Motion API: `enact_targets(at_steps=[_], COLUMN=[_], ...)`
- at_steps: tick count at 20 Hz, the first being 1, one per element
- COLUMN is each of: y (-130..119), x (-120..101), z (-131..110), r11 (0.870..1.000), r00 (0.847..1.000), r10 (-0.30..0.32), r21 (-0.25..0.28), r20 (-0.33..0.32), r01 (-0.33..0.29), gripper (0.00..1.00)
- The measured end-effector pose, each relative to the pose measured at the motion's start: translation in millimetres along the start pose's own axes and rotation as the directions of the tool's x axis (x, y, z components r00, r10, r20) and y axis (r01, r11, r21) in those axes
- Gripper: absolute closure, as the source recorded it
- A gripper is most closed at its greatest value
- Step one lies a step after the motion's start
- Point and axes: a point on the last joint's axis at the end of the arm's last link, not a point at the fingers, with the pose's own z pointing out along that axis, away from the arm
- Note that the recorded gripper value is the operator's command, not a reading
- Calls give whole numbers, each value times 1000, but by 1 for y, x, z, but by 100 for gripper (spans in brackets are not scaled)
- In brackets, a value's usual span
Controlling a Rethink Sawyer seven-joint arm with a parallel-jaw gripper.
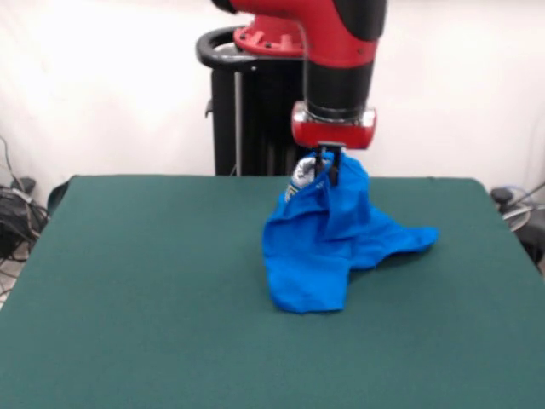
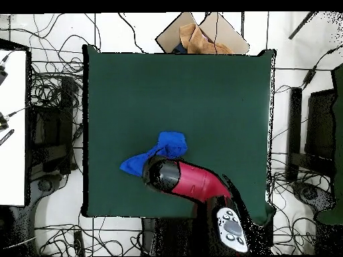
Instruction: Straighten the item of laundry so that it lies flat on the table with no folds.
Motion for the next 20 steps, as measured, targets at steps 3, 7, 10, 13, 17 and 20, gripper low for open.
enact_targets(at_steps=[3,7,10,13,17,20], y=[-15,-43,-69,-99,-146,-181], x=[-10,-24,-32,-39,-45,-49], z=[-15,-36,-51,-64,-85,-97], r11=[1000,999,998,996,991,987], r00=[1000,999,998,996,992,989], r10=[21,44,63,86,122,148], r21=[-1,5,14,26,46,62], r20=[9,20,22,20,19,22], r01=[-21,-44,-63,-86,-123,-149], gripper=[100,100,100,100,100,100])
